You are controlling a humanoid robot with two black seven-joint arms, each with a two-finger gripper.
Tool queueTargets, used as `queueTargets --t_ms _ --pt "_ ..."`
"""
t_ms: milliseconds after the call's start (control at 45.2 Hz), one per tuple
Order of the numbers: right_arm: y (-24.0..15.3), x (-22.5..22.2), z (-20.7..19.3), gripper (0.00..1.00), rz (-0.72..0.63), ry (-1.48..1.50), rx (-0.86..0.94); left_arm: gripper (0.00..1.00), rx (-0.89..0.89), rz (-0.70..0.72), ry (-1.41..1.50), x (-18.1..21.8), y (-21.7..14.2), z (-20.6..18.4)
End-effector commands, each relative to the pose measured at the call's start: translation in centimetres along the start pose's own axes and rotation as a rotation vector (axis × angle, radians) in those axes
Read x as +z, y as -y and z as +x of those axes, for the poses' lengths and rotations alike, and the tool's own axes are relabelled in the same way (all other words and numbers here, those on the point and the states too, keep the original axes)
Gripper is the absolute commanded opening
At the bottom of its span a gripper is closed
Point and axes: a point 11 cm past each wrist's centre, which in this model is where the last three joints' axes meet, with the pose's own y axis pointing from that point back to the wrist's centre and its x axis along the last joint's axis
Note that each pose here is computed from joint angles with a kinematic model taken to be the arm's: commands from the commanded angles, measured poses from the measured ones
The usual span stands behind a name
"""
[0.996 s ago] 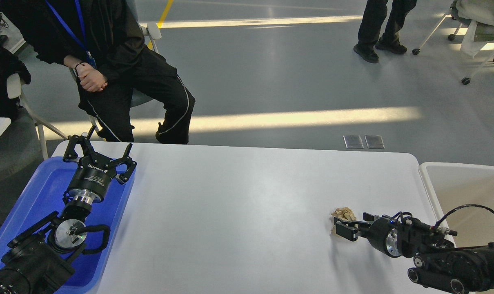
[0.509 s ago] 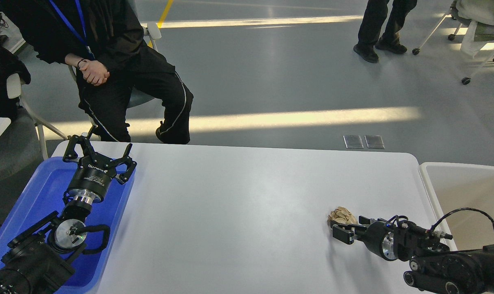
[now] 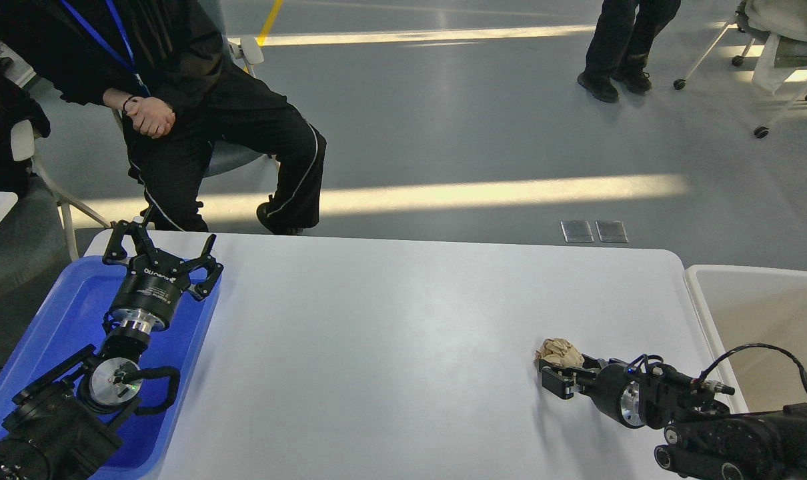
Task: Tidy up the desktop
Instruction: 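Close the right gripper around the crumpled paper ball, then lift the paper ball with the right gripper toward the white bin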
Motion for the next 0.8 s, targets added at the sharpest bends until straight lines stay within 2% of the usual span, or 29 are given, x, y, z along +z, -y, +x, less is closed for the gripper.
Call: queueTargets --t_ms 0,221,265,774 --pt "0.02 0.03 -0.03 0.65 -0.002 0.000 0.015 1.00 0.000 -0.001 0.000 0.01 0.00 0.00" --pt "0.02 -0.09 0.07 0.19 0.020 -0.003 0.020 1.00 0.000 -0.001 0.000 0.01 0.00 0.00" --pt "-0.01 -0.11 -0.01 0.00 0.026 -0.004 0.019 1.00 0.000 -0.001 0.000 0.01 0.00 0.00" --pt "-0.02 -0.39 0.14 0.00 0.053 -0.009 0.029 1.00 0.001 0.001 0.000 -0.01 0.00 0.01"
